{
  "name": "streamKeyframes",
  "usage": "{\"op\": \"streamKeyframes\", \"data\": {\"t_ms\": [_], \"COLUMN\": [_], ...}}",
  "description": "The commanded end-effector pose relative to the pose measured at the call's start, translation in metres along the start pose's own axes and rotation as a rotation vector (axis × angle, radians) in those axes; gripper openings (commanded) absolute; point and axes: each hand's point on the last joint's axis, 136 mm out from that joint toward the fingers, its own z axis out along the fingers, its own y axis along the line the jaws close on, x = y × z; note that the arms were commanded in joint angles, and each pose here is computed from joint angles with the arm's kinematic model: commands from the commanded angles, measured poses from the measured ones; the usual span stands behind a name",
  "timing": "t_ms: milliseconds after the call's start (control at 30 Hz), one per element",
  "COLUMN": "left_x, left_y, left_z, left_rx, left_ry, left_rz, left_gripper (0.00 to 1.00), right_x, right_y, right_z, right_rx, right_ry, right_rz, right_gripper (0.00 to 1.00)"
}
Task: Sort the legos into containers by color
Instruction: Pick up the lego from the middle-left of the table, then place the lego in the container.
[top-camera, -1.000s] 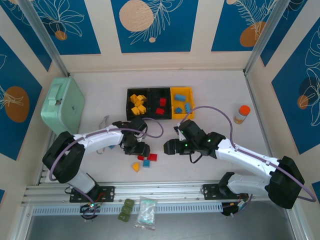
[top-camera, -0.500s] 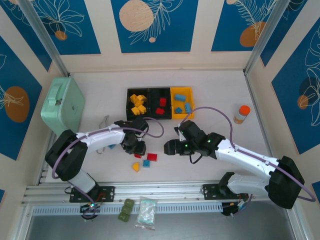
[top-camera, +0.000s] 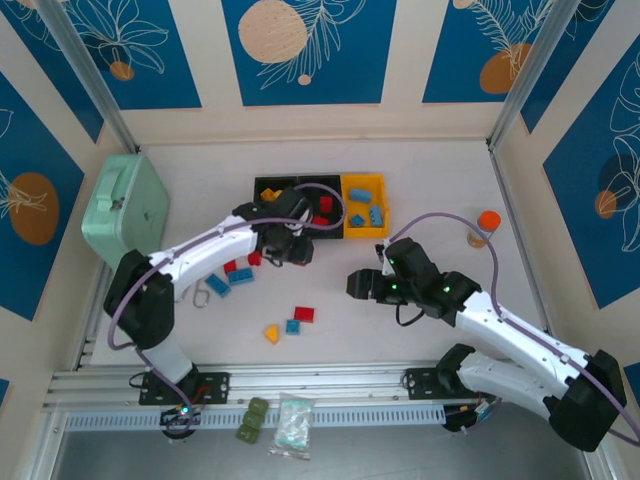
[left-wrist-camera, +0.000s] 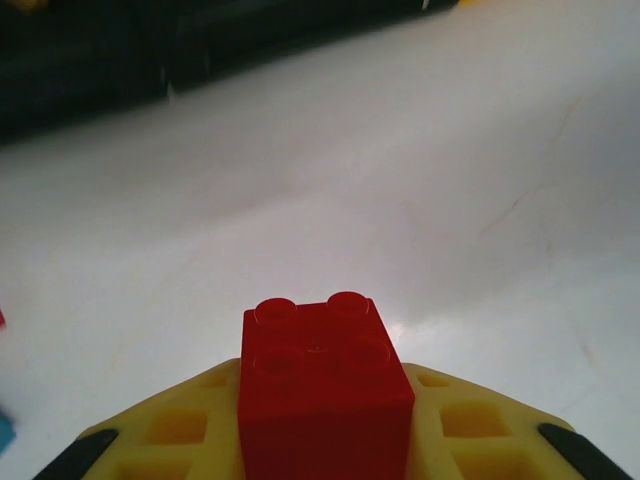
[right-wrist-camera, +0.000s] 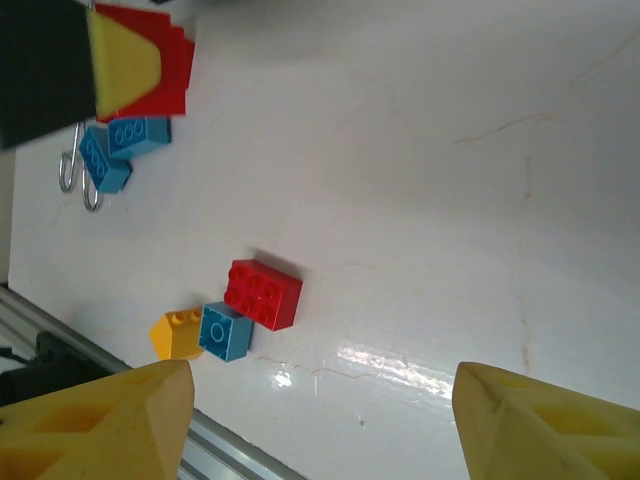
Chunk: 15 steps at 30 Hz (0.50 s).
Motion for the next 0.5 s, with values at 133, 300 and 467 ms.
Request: {"op": "streamKeyframes", "data": {"t_ms": [133,300,467], "left_x": [-0.062,-0.101,-0.129], "left_y": [-0.002,0.006,0.011], "left_z": [0.009,0.025,0.04], "left_rx": [-0.052,-0.099,-0.119], "left_ry": [-0.021,-0.026,-0.03], "left_rz": [0.045,0.057,0.053], "left_gripper": [0.24,0.24,0.25], "right_x": [0.01,0.013,0.013], "right_y": [-0.02,-0.023,-0.025], "right_z": [-0.003,-0.003,-0.003], "right_rx": [0.036,0.036,0.047], "right_ry": [0.0,0.0,-0.002], "right_rz": [0.066,0.087,0.091], "right_gripper": [0.69,0.69,0.69]}}
